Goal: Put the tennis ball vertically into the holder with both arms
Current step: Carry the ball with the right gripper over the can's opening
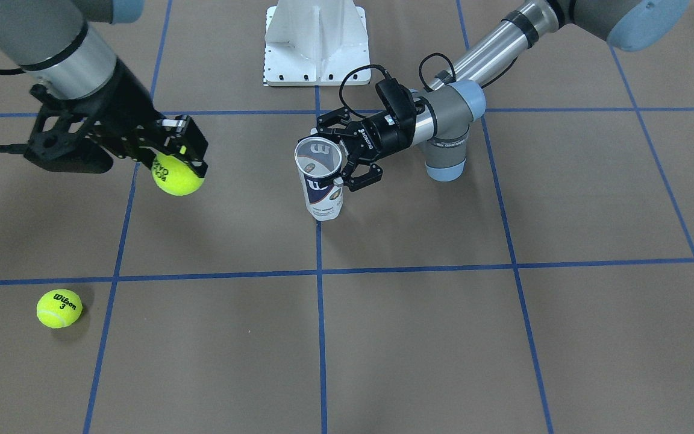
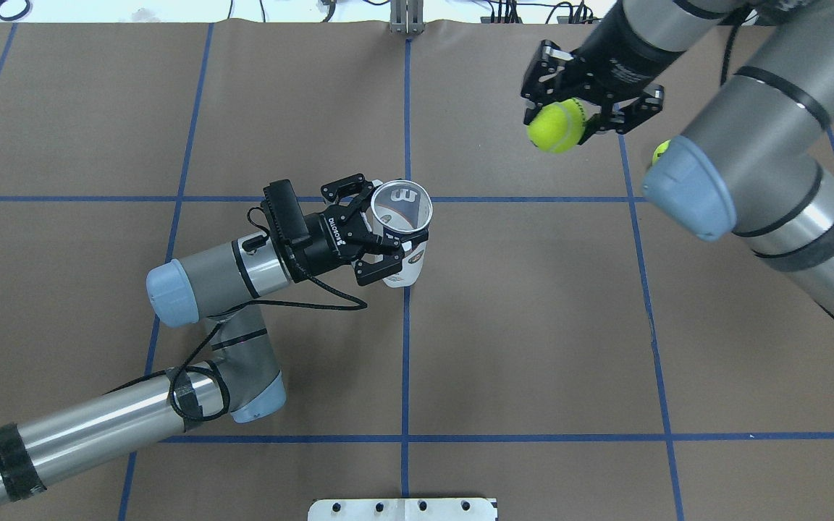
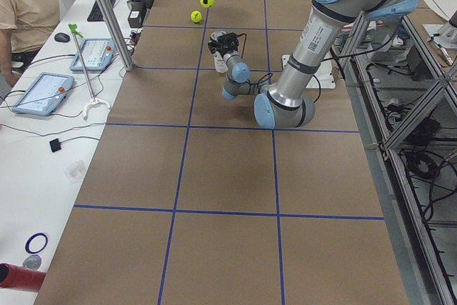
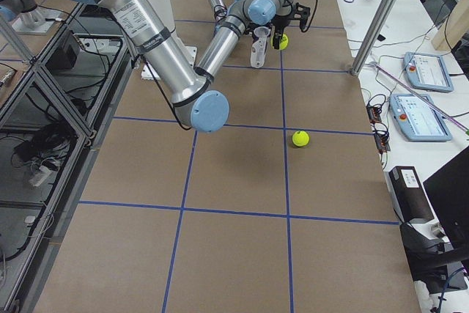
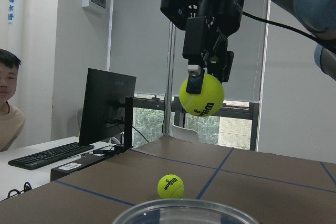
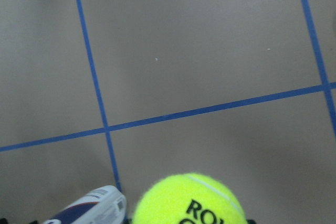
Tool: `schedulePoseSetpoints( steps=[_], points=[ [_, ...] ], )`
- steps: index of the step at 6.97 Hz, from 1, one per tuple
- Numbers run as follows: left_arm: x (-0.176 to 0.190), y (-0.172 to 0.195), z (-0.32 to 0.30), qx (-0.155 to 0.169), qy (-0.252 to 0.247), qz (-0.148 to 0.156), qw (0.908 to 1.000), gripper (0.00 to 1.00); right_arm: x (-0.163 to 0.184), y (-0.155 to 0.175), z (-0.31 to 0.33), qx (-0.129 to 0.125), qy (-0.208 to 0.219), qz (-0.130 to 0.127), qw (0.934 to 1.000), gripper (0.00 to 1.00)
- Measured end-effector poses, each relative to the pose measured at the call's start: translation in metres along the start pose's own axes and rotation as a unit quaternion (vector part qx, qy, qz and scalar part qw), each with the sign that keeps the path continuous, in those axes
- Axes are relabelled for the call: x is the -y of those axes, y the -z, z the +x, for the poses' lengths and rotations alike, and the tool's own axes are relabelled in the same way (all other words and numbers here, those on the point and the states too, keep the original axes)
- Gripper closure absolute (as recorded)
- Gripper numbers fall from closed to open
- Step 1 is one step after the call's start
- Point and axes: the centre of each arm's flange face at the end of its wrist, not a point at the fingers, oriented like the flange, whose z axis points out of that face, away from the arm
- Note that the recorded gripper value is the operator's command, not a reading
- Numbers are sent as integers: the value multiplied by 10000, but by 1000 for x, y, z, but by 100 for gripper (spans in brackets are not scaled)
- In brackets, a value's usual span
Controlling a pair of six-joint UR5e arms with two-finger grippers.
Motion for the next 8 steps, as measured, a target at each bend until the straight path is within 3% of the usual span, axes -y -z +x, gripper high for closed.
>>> schedulePoseSetpoints(
  steps=[2,3,4,5,7,8],
  points=[
    [-2,0,0,3,3,-23,10000,29,-33,-10,-92,-121,-212,78,9997,76],
    [-3,0,0,4,5,-30,10000,29,-48,-16,-119,-157,-308,99,9994,66],
    [-4,1,0,6,7,-45,10000,29,-61,-24,-134,-185,-331,119,9992,48],
    [-6,1,0,10,8,-61,10000,29,-74,-35,-143,-240,-274,200,9991,43],
    [-6,0,0,9,9,-64,10000,29,-90,-50,-146,-378,-196,322,9986,43],
    [-6,0,0,9,9,-67,10000,29,-92,-52,-144,-457,-217,331,9982,30]
  ],
)
